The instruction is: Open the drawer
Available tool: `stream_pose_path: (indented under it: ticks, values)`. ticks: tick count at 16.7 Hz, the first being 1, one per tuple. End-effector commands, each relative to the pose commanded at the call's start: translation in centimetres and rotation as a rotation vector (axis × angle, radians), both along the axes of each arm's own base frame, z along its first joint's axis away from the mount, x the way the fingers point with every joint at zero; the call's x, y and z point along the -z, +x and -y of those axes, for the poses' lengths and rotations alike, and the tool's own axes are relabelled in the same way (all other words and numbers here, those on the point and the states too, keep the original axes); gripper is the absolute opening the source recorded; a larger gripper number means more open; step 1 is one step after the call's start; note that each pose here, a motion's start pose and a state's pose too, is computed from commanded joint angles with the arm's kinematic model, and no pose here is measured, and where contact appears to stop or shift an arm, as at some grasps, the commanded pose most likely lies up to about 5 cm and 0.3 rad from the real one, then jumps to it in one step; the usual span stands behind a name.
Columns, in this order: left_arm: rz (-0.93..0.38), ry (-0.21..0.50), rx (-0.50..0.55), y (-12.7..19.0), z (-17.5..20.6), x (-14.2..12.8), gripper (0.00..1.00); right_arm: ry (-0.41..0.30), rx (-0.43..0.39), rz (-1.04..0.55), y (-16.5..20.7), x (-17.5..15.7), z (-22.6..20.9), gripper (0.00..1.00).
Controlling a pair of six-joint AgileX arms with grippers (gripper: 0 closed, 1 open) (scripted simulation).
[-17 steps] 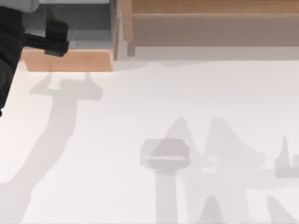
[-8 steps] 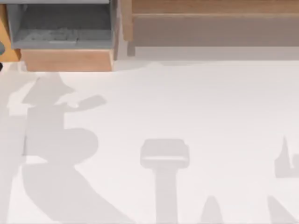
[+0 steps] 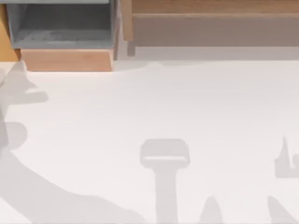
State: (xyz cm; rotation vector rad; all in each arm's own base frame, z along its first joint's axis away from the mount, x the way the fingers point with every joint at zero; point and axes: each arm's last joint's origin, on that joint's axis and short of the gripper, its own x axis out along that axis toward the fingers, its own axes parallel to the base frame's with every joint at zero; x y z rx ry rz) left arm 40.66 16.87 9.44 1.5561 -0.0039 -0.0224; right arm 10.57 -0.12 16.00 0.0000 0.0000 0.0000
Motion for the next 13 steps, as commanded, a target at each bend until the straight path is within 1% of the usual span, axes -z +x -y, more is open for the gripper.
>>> stream_pose_path:
  ticks: [2,7,13]
  values:
    - [0.012,0.015,0.003,0.1,-0.2,-0.1,1.00,0.000,0.000,0.000,0.0,0.0,0.0,1.00]
    - [0.010,0.013,0.005,0.2,0.0,-0.1,1.00,0.000,0.000,0.000,0.0,0.0,0.0,1.00]
    - [0.012,0.015,0.003,2.5,-0.2,-0.1,1.00,0.000,0.000,0.000,0.0,0.0,0.0,1.00]
